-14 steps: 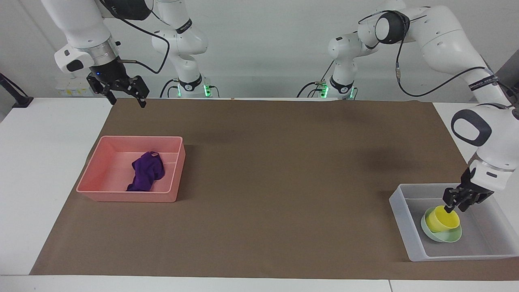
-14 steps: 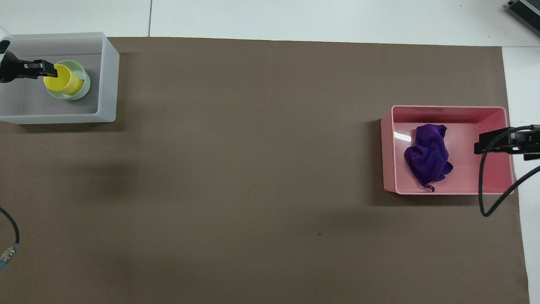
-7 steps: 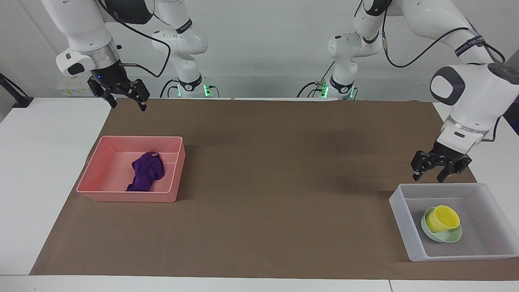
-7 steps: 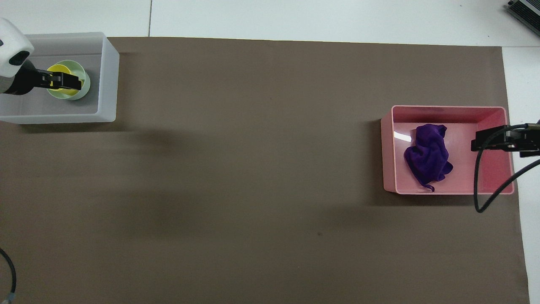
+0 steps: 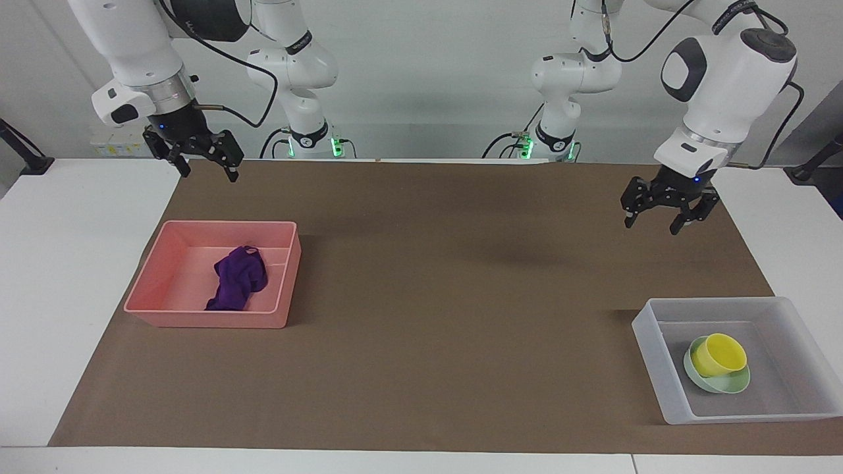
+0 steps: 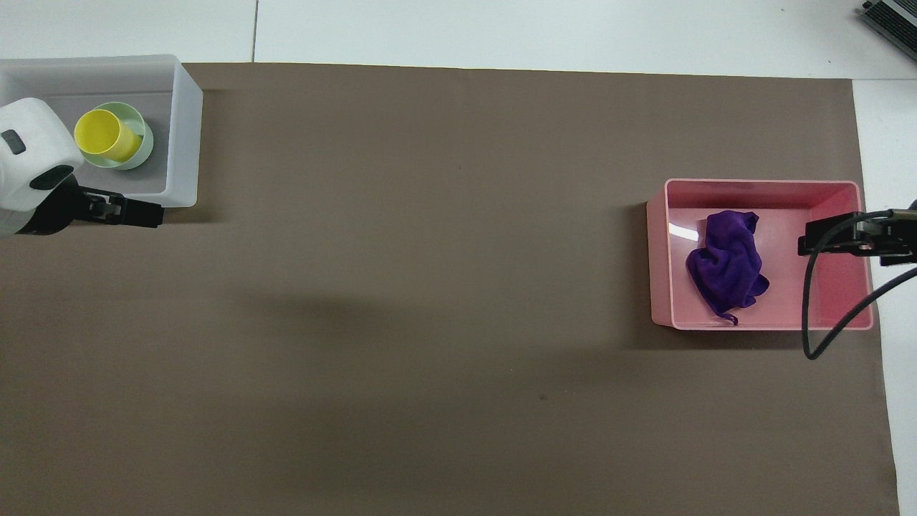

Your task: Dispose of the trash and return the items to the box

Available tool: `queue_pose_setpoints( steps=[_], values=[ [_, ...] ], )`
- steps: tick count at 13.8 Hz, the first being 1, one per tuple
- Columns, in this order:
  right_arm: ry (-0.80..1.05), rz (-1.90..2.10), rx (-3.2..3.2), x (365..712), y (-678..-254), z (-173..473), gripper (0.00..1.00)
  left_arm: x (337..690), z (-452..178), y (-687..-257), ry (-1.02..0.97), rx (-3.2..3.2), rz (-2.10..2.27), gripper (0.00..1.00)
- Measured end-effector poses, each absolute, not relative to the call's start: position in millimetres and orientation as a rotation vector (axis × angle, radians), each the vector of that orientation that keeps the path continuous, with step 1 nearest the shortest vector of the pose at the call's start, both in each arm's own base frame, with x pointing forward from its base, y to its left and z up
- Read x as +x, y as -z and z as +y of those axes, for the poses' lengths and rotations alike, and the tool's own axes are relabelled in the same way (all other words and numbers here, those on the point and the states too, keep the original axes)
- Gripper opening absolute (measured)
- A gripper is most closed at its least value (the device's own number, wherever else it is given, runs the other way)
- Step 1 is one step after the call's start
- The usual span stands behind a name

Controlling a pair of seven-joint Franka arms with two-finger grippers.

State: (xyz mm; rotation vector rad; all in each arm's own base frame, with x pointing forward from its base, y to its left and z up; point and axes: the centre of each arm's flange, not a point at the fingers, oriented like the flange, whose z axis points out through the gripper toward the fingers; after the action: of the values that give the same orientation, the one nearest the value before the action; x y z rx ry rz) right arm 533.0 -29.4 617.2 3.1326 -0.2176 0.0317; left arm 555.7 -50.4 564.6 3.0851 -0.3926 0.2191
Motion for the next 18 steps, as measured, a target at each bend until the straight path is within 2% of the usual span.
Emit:
queue_pose_setpoints(
  steps=[6, 12, 18],
  values=[
    [-0.023, -0.218, 3.133, 532.8, -613.8, -29.4, 1.0, 546.9, -54.1, -576.3, -0.191, 3.096, -0.413, 1.0],
    [-0.019, -0.217, 3.133, 532.8, -610.7, -29.3, 1.0, 553.1, -51.9, -610.1, -0.147, 3.097, -0.41, 1.0],
    [-0.044, -0.217, 3.133, 533.9, -611.7, -29.4, 1.0, 554.3, -48.9, -605.3, -0.068, 3.098, -0.401, 1.0]
  ],
)
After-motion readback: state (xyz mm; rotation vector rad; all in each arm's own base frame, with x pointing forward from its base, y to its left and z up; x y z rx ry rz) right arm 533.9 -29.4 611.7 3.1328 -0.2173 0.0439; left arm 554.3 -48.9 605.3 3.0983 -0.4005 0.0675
